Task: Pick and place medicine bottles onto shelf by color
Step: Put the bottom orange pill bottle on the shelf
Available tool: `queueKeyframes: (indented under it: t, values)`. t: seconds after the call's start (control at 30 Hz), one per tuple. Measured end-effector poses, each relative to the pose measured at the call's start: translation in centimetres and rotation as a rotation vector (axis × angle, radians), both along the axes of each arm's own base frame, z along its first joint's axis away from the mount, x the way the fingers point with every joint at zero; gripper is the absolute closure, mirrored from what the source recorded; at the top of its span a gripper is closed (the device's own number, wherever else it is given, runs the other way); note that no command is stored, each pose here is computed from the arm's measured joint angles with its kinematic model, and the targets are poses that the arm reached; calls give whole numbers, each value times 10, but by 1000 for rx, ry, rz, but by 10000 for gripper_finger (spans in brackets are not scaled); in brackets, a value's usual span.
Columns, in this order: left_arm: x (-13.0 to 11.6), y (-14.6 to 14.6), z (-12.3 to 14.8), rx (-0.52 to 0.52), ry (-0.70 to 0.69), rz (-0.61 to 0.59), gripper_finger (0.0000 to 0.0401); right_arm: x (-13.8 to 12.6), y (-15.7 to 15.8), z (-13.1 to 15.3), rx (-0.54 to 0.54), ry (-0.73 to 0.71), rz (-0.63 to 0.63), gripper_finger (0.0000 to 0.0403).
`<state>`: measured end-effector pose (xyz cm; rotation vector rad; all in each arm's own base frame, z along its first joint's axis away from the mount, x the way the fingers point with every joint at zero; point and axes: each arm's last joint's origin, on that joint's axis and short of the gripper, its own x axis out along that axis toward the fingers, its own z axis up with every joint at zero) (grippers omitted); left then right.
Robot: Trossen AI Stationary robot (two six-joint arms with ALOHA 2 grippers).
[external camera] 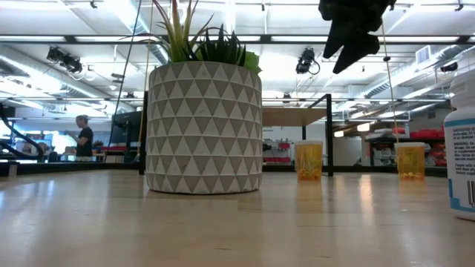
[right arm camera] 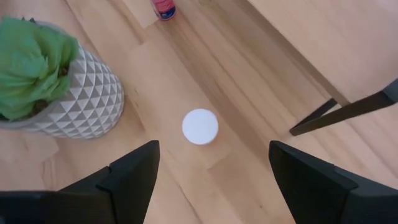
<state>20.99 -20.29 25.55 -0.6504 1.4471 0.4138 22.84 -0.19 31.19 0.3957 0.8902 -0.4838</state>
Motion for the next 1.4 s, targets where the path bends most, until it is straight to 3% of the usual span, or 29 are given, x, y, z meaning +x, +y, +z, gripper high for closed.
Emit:
queueKeyframes:
  t: [0.27,0.43,0.6,0.8,1.03,1.4]
  values:
    - [-21,-6,-10,-10,144,183,108,0,3,0,26,0,17,93]
    - [-18,-7,-20,-77,134,258,108,0,3,0,9,2,31,93]
    - [-21,-4,-22,-41,168,321,108,0,3,0,4,4,35,93]
    - [-27,-5,-24,-14,192,342,108,0,3,0,1,5,38,93]
    - [-33,-9,-55,-119,208,368,108,0,3,0,3,5,36,93]
    - [-34,-7,-59,-83,198,378,108,-1,4,-1,17,10,28,93]
